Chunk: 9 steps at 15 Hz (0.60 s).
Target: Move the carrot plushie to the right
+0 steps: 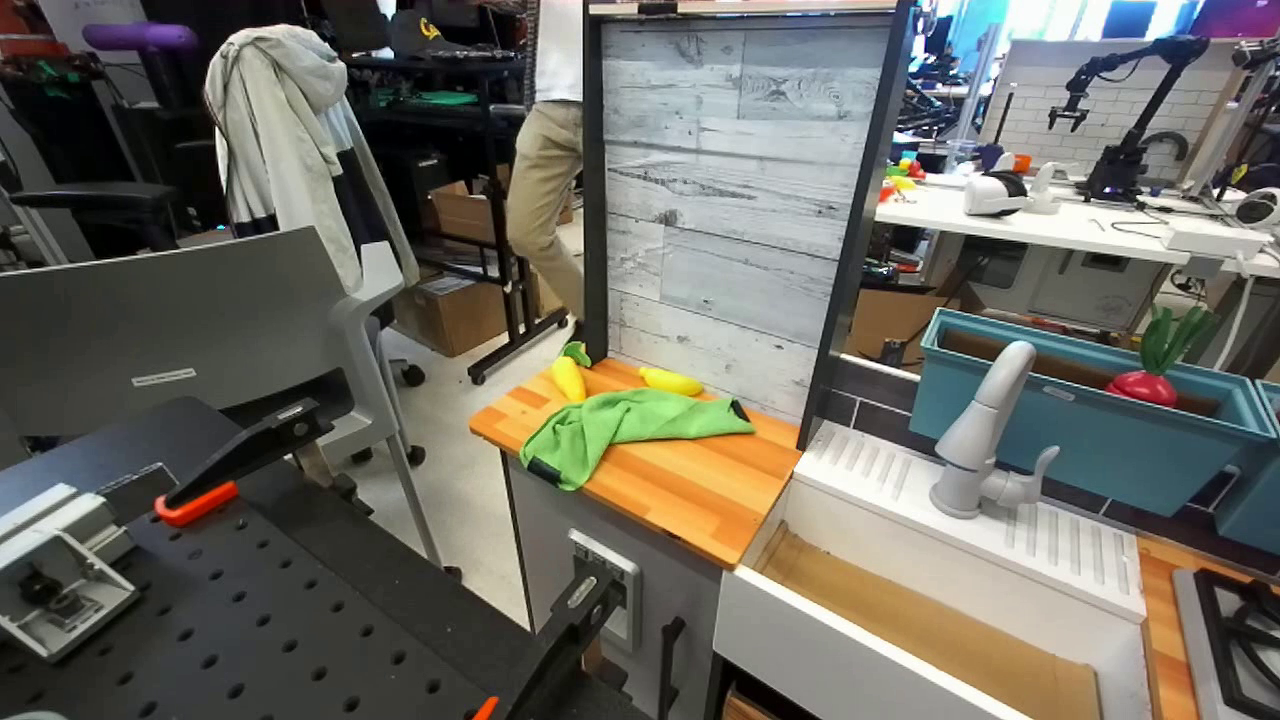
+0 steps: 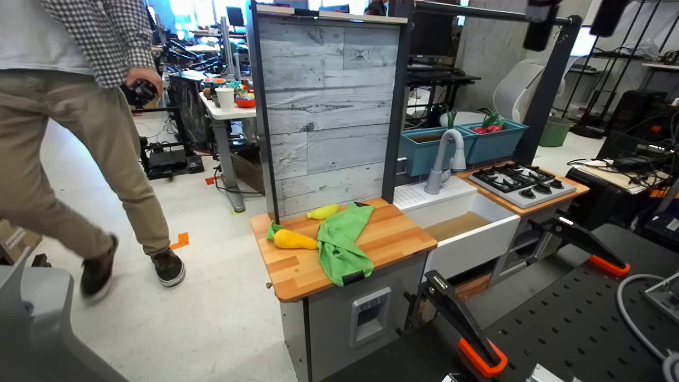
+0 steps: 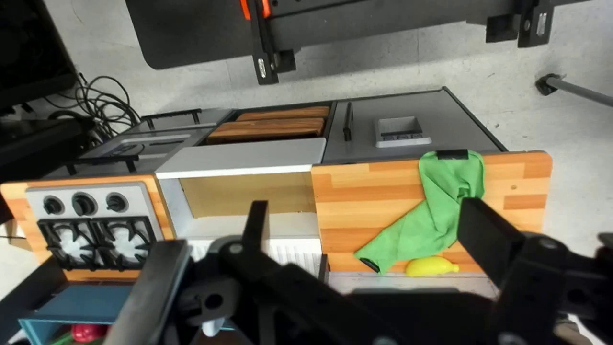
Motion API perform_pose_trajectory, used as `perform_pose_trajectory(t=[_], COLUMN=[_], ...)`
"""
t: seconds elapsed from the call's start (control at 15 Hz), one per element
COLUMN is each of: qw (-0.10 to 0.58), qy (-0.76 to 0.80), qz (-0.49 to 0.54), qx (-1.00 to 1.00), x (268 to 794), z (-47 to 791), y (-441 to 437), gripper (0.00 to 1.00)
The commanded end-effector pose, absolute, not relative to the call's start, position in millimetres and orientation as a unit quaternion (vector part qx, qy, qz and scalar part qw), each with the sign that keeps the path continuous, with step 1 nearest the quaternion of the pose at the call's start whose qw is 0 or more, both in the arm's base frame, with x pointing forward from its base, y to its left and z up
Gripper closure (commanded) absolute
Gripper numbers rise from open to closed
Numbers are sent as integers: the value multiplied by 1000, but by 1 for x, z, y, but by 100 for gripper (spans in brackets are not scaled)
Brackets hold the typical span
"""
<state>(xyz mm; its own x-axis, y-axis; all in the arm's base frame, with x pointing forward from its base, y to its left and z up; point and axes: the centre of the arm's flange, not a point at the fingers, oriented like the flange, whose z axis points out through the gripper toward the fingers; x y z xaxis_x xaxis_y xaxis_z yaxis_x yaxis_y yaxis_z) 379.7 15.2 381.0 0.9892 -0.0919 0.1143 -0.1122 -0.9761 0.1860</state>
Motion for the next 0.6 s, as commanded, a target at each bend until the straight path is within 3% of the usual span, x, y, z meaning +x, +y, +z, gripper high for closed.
perform_pose_trajectory(t=[0.0,0.2,0.27,0.53], qw=[95,77,80,76], qy=[-14,11,-1,-1], qz=[52,23,37,26], qx=[994,997,996,997], x=[456,496,445,453], z=[357,331,349,339], y=[44,74,56,57], gripper=[0,0,0,0])
